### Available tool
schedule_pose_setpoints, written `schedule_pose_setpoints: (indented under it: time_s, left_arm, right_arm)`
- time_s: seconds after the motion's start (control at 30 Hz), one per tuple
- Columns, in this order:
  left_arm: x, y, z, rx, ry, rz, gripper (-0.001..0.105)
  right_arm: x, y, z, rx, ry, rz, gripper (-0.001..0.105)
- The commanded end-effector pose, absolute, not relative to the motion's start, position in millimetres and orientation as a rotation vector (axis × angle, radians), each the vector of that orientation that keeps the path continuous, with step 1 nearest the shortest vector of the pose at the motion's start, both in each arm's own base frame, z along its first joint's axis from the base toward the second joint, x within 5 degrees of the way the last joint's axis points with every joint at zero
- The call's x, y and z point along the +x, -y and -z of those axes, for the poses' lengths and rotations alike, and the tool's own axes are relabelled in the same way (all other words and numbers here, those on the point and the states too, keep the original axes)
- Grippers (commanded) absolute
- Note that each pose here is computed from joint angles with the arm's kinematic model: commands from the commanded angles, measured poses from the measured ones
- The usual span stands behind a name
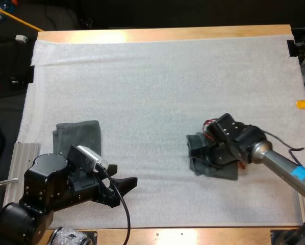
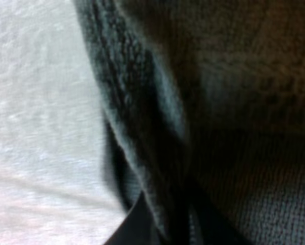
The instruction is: Pick towel from pile, fold and stack
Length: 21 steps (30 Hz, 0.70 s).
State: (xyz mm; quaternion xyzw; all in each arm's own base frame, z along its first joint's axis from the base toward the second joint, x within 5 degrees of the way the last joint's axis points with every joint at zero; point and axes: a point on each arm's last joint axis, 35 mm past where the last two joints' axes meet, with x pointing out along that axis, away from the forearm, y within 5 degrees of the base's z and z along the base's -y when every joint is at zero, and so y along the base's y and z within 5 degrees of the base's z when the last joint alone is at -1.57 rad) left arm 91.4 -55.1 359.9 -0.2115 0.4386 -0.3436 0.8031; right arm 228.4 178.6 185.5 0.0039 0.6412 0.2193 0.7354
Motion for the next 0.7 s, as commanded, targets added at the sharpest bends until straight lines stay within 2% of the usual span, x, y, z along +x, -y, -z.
schedule_pose_setpoints:
  time_s: [0.0,0.2,0.27,0.33,0.47,0.53,0.67]
  left_arm:
    - [90,55,-362,-0.464,-0.942,0.744,0.069]
    - [90,55,-362,-0.464,-0.942,0.744,0.069]
    - [90,55,-362,-0.464,-0.942,0.744,0.069]
    - [90,55,-362,-0.464,-0.942,0.744,0.069]
    - [90,55,-362,-0.464,-0.942,0.744,0.069]
    - [90,55,-362,-0.458,-0.939,0.747,0.069]
    - [90,55,-362,-0.457,-0.938,0.747,0.069]
  right_arm:
    - [231,-184,-186,0.044,-1.399,-0.513,0.0]
    - [234,-189,-174,0.063,-1.423,-0.513,0.0]
    - [234,-189,-174,0.06,-1.422,-0.506,0.005]
    - [234,-189,-174,0.062,-1.42,-0.508,0.035]
    - [233,-191,-175,0.084,-1.437,-0.568,0.077]
    - [231,-194,-175,0.09,-1.446,-0.597,0.08]
    - [223,-207,-176,0.069,-1.427,-0.66,0.075]
